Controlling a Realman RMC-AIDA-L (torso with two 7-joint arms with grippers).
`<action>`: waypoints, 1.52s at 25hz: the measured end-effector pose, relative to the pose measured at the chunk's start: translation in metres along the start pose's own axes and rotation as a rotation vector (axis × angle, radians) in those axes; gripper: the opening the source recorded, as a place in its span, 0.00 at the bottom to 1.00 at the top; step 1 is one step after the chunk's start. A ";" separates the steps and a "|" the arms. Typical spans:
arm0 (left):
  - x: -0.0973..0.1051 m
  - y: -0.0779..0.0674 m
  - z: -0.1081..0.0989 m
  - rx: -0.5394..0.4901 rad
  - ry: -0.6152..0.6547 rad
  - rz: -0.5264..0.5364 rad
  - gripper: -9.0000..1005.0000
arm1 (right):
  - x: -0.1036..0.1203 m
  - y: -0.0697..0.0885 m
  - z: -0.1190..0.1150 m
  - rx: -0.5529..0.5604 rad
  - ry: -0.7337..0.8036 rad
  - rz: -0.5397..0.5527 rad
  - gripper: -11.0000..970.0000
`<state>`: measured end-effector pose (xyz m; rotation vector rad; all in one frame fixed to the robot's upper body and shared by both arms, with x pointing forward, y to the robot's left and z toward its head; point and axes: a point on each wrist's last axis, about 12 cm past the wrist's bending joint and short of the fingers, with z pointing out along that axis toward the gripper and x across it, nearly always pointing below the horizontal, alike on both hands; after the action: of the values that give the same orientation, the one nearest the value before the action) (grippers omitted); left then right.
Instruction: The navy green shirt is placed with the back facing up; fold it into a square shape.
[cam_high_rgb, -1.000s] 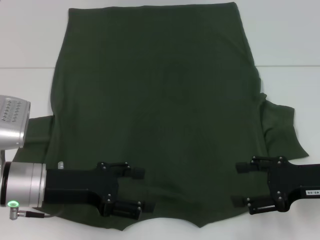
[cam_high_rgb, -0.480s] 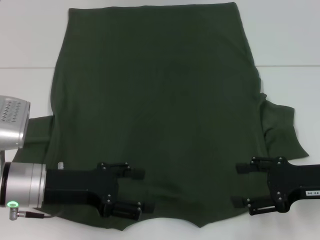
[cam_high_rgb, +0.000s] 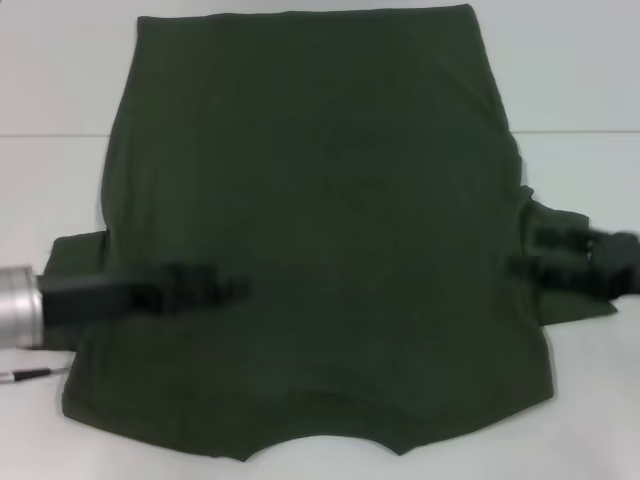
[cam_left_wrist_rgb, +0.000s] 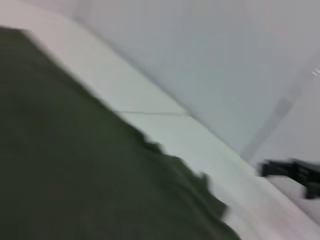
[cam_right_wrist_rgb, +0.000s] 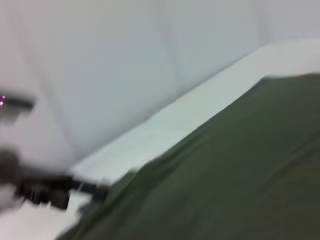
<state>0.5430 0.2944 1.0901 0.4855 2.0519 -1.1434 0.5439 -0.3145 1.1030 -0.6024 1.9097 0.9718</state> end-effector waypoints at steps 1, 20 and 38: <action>-0.002 0.004 -0.004 -0.027 -0.016 -0.047 0.93 | -0.002 -0.002 -0.002 0.013 -0.016 0.034 0.94; 0.026 0.054 -0.080 -0.445 -0.378 -0.474 0.93 | -0.003 -0.023 0.004 0.147 -0.068 0.313 0.94; 0.047 0.065 -0.070 -0.547 -0.406 -0.478 0.93 | -0.004 -0.024 0.003 0.156 -0.111 0.328 0.94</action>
<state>0.5235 0.3877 1.0423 -0.4886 2.0379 -0.7865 0.5647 -0.3254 1.0958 -0.1424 1.9981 1.0230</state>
